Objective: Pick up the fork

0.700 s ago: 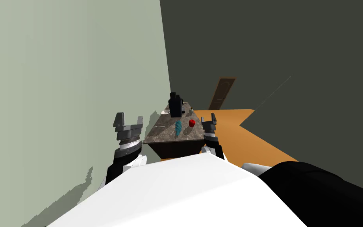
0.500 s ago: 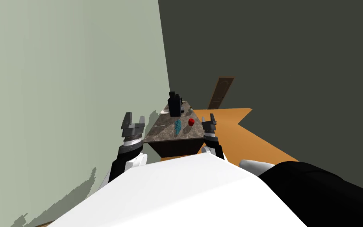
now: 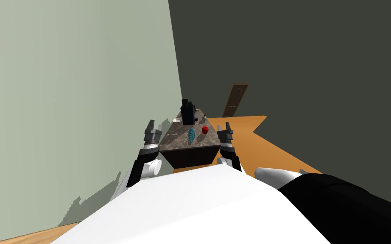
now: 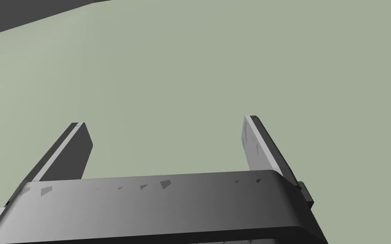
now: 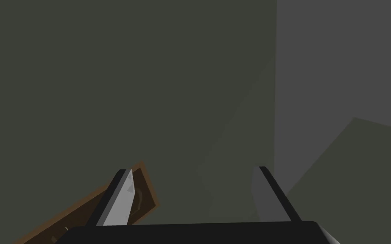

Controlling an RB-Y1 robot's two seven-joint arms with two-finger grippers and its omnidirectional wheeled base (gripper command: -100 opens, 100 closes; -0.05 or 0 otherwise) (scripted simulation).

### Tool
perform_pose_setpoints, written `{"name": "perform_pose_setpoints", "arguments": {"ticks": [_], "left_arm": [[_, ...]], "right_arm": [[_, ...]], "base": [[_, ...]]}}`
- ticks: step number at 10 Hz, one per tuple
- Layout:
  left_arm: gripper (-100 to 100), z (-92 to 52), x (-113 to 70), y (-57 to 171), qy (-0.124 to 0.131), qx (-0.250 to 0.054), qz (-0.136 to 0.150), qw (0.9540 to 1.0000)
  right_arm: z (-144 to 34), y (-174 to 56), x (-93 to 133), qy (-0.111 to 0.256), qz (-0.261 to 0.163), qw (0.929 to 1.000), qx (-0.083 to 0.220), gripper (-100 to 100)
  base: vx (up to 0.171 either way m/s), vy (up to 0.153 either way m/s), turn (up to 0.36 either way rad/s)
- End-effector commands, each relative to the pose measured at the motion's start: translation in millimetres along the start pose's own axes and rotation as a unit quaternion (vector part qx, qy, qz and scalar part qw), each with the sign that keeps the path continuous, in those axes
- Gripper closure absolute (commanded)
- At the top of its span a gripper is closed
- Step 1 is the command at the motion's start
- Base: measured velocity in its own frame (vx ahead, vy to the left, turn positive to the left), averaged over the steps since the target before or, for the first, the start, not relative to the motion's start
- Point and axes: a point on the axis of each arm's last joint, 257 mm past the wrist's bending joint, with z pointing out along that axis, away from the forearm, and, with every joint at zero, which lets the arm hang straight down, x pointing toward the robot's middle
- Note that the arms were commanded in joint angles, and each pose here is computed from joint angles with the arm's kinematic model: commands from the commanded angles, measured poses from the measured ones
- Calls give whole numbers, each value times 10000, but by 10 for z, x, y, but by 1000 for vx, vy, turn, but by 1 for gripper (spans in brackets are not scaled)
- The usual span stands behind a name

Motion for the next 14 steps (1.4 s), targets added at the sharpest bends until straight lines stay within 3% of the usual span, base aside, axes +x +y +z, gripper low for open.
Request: {"name": "perform_pose_setpoints", "arguments": {"ticks": [1,4,6,7,8,9,10,11,12,14], "left_arm": [[-100,85,37,177,85,-202,19,9998],[-100,152,82,388,167,-467,42,9988],[-100,305,154,662,309,-760,101,9966],[-100,291,170,798,332,-958,102,9948],[-100,385,206,913,405,-1084,136,9932],[-100,357,214,1021,419,-1233,140,9914],[-100,451,249,1152,493,-1382,178,9890],[-100,420,254,1248,505,-1519,182,9869],[-100,493,280,1388,567,-1656,222,9843],[-100,474,293,1488,591,-1838,227,9809]], "right_arm": [[0,0,0,0,0,10000,0,0],[0,0,0,0,0,10000,0,0],[0,0,0,0,0,10000,0,0],[0,0,0,0,0,10000,0,0],[0,0,0,0,0,10000,0,0],[0,0,0,0,0,10000,0,0],[0,0,0,0,0,10000,0,0],[0,0,0,0,0,10000,0,0],[0,0,0,0,0,10000,0,0],[0,0,0,0,0,10000,0,0]], "base": [[-25,13,-44],[-18,14,-32],[-33,26,-61],[-35,25,-27],[-29,23,-39],[-19,20,-27],[-20,23,-39],[-20,20,-32],[-21,26,-35],[-12,13,-14]]}}
